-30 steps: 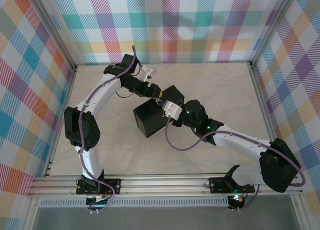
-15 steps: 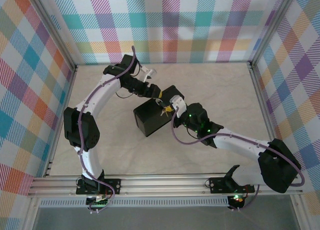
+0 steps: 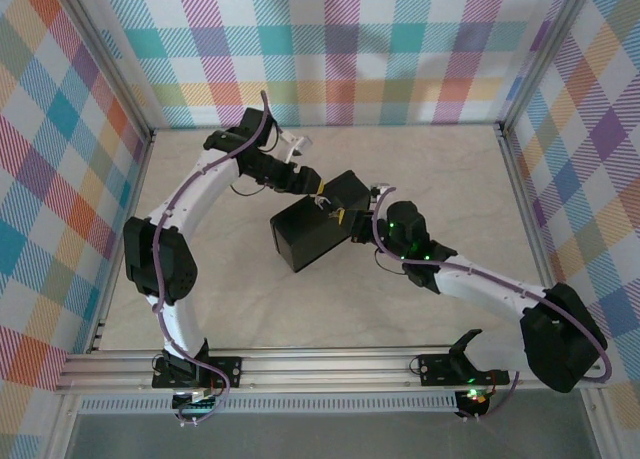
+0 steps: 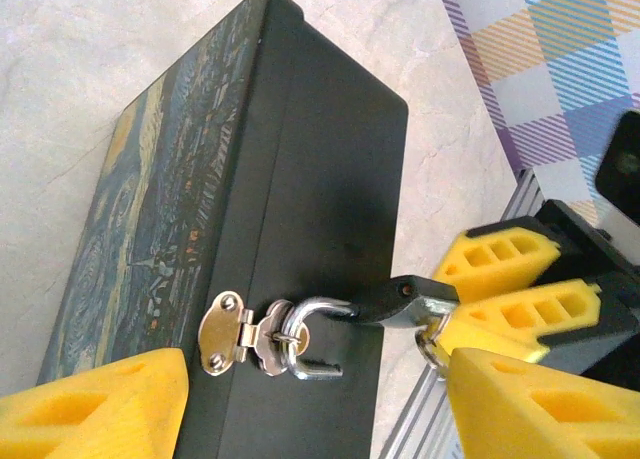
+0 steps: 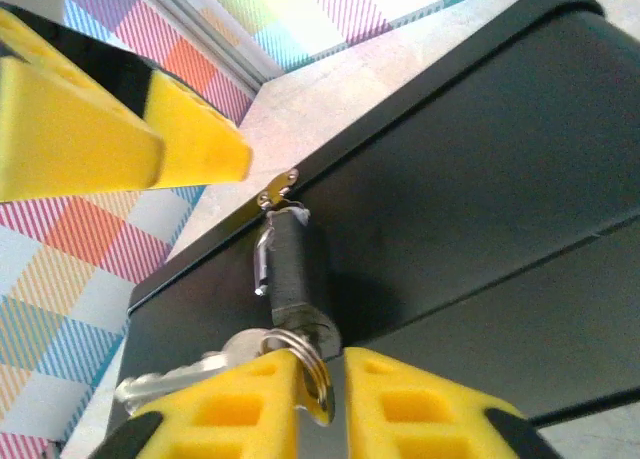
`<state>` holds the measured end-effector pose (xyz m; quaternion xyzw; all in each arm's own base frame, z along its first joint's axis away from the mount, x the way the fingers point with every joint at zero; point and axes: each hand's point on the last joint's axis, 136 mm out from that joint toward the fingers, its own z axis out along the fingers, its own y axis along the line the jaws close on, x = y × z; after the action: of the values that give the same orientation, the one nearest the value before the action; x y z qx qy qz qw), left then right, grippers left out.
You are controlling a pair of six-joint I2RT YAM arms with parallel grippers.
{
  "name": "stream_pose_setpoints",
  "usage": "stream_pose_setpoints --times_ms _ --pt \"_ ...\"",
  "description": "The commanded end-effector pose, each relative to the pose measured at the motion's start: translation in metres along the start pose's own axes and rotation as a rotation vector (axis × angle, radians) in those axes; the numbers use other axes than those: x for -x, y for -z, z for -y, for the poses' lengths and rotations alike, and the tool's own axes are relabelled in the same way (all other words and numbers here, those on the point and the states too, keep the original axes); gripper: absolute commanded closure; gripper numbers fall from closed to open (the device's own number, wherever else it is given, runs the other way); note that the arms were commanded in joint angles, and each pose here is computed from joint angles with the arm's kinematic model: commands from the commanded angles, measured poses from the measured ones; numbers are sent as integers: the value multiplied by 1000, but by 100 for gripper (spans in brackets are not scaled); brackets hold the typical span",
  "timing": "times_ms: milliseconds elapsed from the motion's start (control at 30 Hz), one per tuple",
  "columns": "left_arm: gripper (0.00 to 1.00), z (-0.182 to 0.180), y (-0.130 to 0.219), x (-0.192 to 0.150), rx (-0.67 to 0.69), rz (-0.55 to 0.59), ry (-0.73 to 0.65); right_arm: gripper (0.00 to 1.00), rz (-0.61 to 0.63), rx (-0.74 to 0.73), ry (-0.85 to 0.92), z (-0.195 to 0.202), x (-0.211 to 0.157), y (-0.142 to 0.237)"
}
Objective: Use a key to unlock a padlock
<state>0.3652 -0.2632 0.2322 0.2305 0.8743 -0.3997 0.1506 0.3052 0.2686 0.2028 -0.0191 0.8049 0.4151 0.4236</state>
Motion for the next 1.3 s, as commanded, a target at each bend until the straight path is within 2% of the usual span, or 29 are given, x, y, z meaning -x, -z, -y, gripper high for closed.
stream_pose_setpoints --times_ms 0,100,233,367,433,467,500,533,667,767,867,1033,1267 --pt "31 15 22 11 7 66 -39 72 -56 -13 -172 -1 7 7" --pt "31 15 24 12 13 71 -44 63 -88 -47 -193 3 8 13" --pt "31 14 24 12 19 72 -42 59 -111 -71 -82 1 10 26" --pt "31 12 24 12 25 72 -40 57 -138 -64 114 -9 17 36" --pt "31 10 24 12 32 73 -40 51 -179 -35 265 -18 19 36" --pt "31 9 23 12 35 73 -37 36 -208 -36 325 -18 17 34" --pt "31 8 23 13 40 74 -37 16 -234 -41 404 -18 18 32" --pt "31 8 23 13 43 76 -35 0 -257 -49 452 -16 19 28" --pt "30 -1 25 14 78 92 -13 0 -346 -55 602 -14 20 10" --pt "30 -11 31 14 114 116 21 0 -351 -87 644 -9 27 -3" --pt "31 -24 41 14 163 147 59 0 -335 -126 632 -1 35 -14" --pt "32 -43 55 12 259 198 118 1 -371 -41 606 -11 35 -24" --pt "33 -43 65 4 307 237 116 23 -463 -98 708 4 31 -23"
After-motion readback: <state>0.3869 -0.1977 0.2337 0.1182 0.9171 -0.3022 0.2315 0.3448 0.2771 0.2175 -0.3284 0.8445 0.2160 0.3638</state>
